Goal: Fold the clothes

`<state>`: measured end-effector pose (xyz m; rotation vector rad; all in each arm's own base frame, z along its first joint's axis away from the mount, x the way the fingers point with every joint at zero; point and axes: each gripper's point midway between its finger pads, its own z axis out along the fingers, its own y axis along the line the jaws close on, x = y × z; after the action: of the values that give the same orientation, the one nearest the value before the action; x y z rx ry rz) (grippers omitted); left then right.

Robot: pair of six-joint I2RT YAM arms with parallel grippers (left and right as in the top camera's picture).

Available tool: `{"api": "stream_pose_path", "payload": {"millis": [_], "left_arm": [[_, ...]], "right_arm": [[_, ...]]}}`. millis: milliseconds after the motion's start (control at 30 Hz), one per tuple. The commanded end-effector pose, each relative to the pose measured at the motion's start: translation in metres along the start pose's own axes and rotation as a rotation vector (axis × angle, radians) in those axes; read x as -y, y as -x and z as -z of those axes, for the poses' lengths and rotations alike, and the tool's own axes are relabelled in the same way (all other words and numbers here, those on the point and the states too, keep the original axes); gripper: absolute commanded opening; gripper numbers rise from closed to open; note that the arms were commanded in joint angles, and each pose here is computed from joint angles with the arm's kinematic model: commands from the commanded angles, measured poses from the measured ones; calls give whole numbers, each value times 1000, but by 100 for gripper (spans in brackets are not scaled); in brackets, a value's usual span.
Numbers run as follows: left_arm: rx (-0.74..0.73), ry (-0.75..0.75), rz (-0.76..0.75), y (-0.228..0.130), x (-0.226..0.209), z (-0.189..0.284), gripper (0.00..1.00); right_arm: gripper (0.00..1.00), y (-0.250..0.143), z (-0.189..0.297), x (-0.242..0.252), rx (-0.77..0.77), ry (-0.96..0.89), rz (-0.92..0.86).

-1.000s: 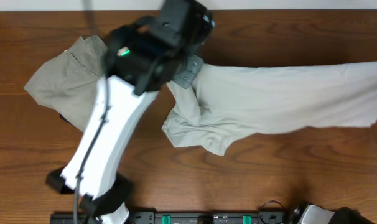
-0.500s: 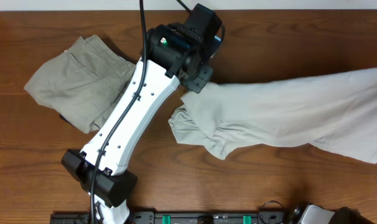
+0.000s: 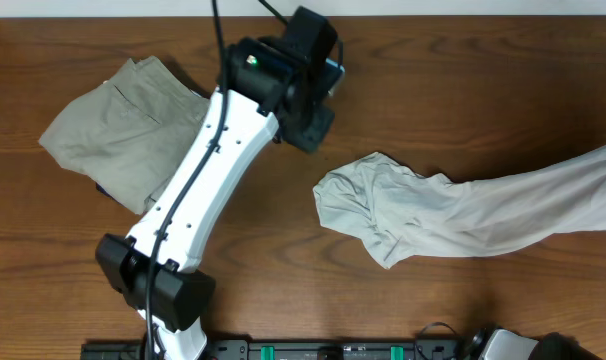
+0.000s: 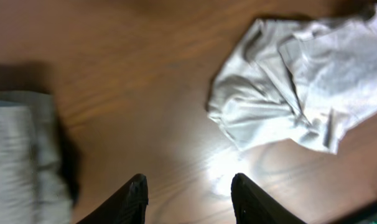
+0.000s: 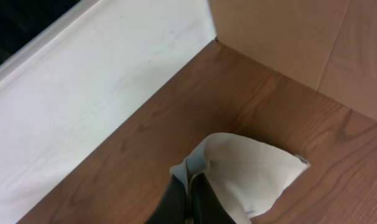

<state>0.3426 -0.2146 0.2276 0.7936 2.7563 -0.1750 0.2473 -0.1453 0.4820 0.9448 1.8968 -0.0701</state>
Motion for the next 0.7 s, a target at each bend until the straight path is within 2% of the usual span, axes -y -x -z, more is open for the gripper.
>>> {"api": "stream_pose_path", "payload": {"millis": [0,200,267,467,667], "left_arm": [[-53,-159,12,-13,25,-27,46],[-54,-454,0,-19,76,-65,47],[-44,-507,-17,-20,90,-71,50],[-18,-536,-137,-21,123,-87,56],[-74,-515,-164,-27,136,-122,56]], "right_arm": [[1,5,4,4,25,-15,10],[1,5,4,4,23,-12,10],[1,4,4,3,22,-9,9],[1,4,4,2,18,-2,9],[1,2,4,0,9,10,9]]}}
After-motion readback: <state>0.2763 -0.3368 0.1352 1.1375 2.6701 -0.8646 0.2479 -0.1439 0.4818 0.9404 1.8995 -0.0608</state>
